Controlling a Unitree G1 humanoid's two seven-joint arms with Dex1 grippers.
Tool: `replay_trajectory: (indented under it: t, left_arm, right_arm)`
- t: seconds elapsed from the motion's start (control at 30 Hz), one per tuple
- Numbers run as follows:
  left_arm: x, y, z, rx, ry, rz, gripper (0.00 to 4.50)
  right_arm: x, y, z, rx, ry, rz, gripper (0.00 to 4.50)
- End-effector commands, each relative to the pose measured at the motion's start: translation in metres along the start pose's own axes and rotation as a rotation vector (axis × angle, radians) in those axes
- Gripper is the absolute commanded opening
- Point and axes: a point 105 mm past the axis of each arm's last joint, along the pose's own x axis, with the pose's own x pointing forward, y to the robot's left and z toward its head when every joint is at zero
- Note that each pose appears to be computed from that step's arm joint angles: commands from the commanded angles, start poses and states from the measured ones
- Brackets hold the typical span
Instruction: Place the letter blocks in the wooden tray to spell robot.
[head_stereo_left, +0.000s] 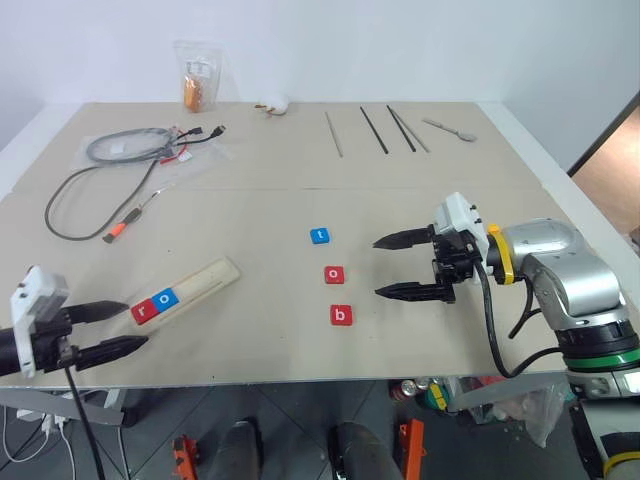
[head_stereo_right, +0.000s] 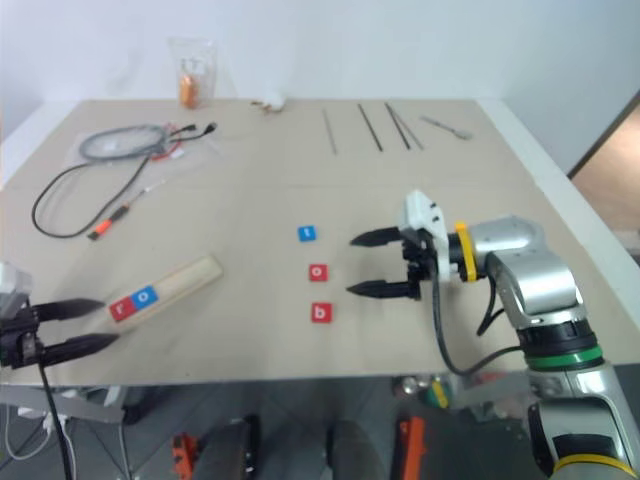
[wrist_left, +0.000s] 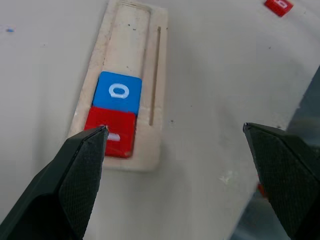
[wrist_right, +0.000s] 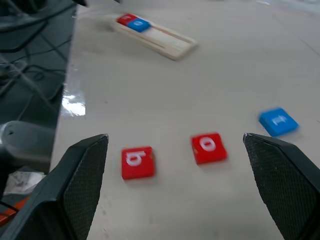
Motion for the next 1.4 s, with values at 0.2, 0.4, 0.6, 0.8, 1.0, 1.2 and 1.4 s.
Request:
replay_trajectory:
  t: [0.2, 0.4, 0.6, 0.8, 1.0, 1.2, 1.4]
  left_arm:
    - [0.012, 0.010, -0.001, 0.019, 0.033, 0.002, 4.50]
    - [0.019, 0.011, -0.005, 0.026, 0.040, 0.003, 4.50]
    - [0.018, 0.013, -0.013, 0.004, 0.068, 0.018, 4.50]
    - [0.015, 0.019, -0.022, -0.025, 0.079, 0.045, 4.50]
    - [0.018, 0.022, -0.015, -0.039, 0.033, 0.041, 4.50]
    - [0.020, 0.016, -0.027, -0.009, 0.105, 0.003, 4.50]
    - [0.020, 0.016, -0.040, 0.129, 0.209, -0.020, 3.96]
  right_arm:
    - [0.012, 0.012, 0.017, -0.088, -0.035, 0.079, 4.46]
    - [0.016, 0.015, 0.017, -0.081, -0.052, 0.082, 4.46]
    - [0.014, 0.015, 0.013, -0.062, -0.056, 0.063, 4.46]
    - [0.016, 0.020, 0.015, -0.045, -0.075, 0.077, 4.46]
    - [0.020, 0.023, 0.015, -0.043, -0.081, 0.091, 4.46]
    - [0.018, 0.020, 0.015, -0.046, -0.080, 0.080, 4.46]
    - [0.017, 0.016, 0.018, -0.053, -0.091, 0.056, 4.50]
